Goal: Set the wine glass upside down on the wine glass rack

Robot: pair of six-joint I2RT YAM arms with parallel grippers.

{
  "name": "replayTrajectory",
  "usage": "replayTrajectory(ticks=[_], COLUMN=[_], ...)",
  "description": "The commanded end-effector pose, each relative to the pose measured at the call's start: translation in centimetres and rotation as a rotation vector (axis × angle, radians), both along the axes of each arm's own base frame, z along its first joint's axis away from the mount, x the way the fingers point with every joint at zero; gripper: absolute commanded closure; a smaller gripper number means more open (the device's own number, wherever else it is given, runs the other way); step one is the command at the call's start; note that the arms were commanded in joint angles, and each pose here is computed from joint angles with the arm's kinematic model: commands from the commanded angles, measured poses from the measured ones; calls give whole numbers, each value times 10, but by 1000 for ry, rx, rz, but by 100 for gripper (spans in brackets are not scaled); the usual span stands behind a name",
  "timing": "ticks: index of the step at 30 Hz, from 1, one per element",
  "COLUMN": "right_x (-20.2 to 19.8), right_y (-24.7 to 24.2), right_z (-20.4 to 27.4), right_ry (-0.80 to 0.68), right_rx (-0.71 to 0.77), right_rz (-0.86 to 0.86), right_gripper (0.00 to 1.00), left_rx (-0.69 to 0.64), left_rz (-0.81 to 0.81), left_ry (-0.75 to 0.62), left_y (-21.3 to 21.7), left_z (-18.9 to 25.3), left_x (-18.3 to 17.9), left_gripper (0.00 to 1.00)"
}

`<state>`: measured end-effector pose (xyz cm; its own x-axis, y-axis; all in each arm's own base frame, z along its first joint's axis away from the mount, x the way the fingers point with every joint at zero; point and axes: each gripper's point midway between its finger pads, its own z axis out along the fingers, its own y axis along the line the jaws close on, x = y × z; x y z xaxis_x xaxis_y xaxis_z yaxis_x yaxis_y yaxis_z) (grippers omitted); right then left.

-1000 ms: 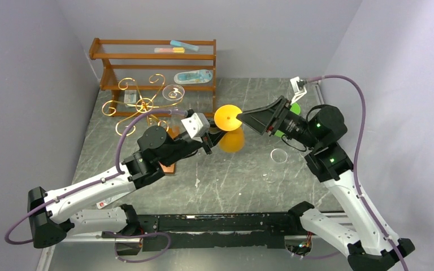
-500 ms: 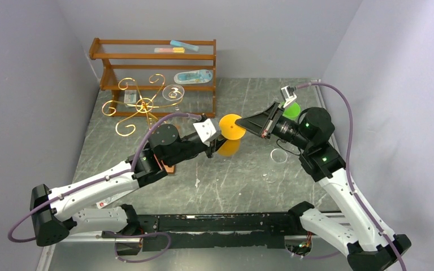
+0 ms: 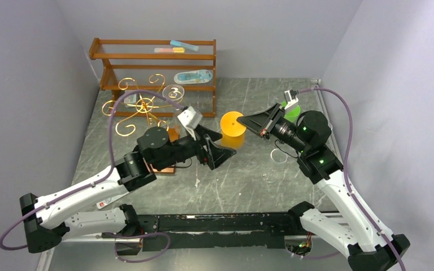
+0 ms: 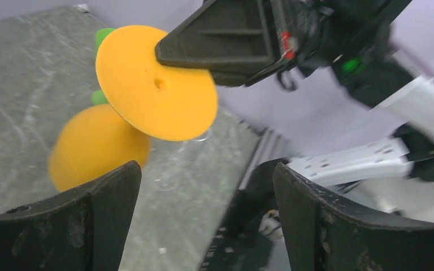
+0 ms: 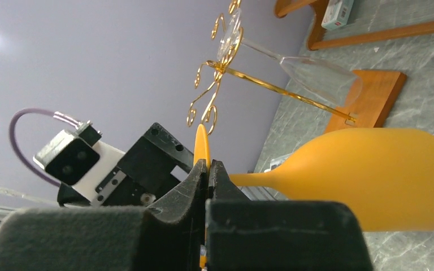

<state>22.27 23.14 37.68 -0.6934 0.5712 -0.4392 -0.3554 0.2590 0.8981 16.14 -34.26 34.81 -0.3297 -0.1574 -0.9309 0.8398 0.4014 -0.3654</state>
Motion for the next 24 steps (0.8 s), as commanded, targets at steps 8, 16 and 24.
replayTrajectory(ticks=[8, 16, 24], right_x=[-15, -23, -20], right_y=[5, 8, 12], right_z=[15, 10, 2], right_ry=[-118, -117, -105], right_rx=[25, 27, 9], right_rz=[80, 125, 145], right_gripper=[100, 100, 100], left_rx=[-208, -300, -281], left_rz=[98, 15, -32], left_ry=[507, 600, 601], left_y=[4, 8, 6], left_z=[33, 35, 36], left_x=[7, 24, 20], left_gripper=[12, 50, 86])
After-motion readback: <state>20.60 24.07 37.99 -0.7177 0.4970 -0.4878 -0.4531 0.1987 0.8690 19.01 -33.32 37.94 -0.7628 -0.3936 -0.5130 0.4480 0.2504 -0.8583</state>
